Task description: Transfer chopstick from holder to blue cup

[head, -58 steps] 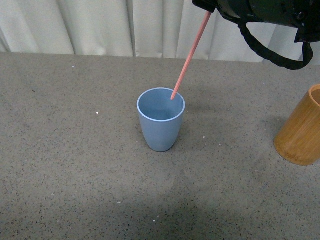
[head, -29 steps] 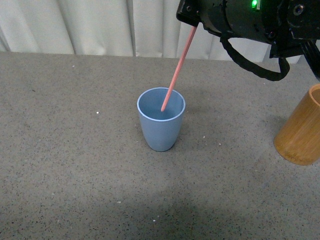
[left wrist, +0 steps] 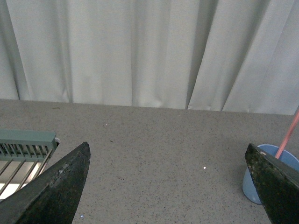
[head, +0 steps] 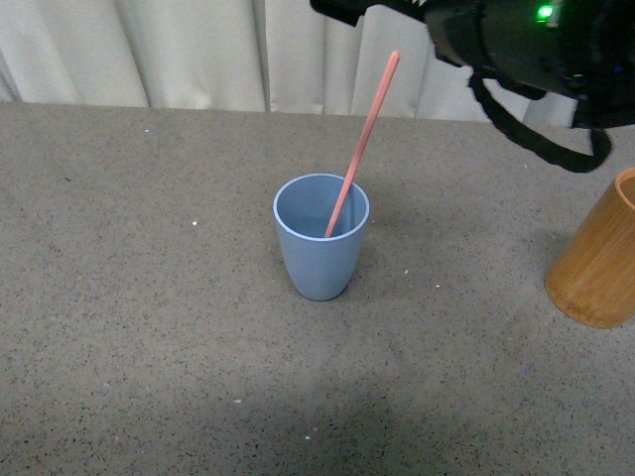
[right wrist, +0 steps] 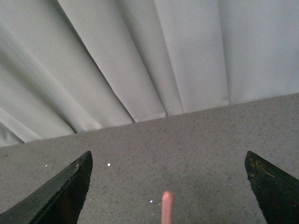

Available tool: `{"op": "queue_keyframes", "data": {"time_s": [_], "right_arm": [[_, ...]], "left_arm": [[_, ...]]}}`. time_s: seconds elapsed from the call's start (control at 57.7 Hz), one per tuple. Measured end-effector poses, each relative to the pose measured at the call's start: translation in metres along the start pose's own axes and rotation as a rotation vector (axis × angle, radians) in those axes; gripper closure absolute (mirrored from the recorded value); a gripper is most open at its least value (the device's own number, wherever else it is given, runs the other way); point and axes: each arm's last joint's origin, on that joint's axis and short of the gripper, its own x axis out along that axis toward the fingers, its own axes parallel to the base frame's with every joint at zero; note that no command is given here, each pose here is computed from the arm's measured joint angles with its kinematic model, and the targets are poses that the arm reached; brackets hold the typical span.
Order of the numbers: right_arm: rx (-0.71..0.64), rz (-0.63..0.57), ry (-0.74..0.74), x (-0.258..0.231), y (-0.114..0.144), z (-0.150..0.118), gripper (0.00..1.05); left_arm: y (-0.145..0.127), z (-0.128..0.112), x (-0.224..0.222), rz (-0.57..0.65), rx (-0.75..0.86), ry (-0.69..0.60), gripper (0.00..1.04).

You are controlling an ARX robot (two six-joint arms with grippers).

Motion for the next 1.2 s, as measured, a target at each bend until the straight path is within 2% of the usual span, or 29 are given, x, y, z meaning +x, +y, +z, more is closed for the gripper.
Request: {"op": "queue_keyframes", "data": {"time_s": [0.069, 0.139, 0.225, 0.26, 0.346, 0.381, 0.45, 0.554, 0.589, 0.953, 1.022, 1.195], "right_arm": [[-0.043, -0.026, -0.081, -0.016, -0.014, 0.008, 0.14], [-0.150, -0.047, -0.184, -0.047, -0.041, 0.020, 0.27], [-0.260, -0.073, -0.161, -0.090, -0.078, 0.027, 0.39], [-0.292, -0.084, -0.121, -0.117, -0.101, 0.027, 0.46], [-0.311, -0.130, -0.054, -0.171, -0.134, 0.021, 0.61], [-0.311, -0.161, -0.044, -0.194, -0.139, 0.016, 0.68], [-0.324, -0.140, -0.090, -0.224, -0.139, 0.010, 0.80], [-0.341, -0.115, -0.197, -0.239, -0.140, -0.002, 0.96], [-0.349, -0.111, -0.219, -0.241, -0.143, -0.009, 1.04], [-0.353, -0.108, -0.232, -0.241, -0.143, -0.010, 1.03], [-0.353, -0.108, -0.232, -0.241, -0.143, -0.010, 0.93], [-0.352, -0.108, -0.232, -0.241, -0.143, -0.010, 0.61]], "left_arm": [[0.000, 0.000, 0.000, 0.000, 0.000, 0.000, 0.07], [0.000, 0.000, 0.000, -0.001, 0.000, 0.000, 0.07], [0.000, 0.000, 0.000, 0.000, 0.000, 0.000, 0.07], [0.000, 0.000, 0.000, 0.000, 0.000, 0.000, 0.07], [0.000, 0.000, 0.000, 0.000, 0.000, 0.000, 0.07], [0.000, 0.000, 0.000, 0.000, 0.000, 0.000, 0.07], [0.000, 0.000, 0.000, -0.002, 0.000, 0.000, 0.07], [0.000, 0.000, 0.000, -0.001, 0.000, 0.000, 0.07], [0.000, 0.000, 0.000, 0.002, 0.000, 0.000, 0.07], [0.000, 0.000, 0.000, 0.000, 0.000, 0.000, 0.07], [0.000, 0.000, 0.000, 0.001, 0.000, 0.000, 0.07], [0.000, 0.000, 0.000, 0.000, 0.000, 0.000, 0.07]]}}
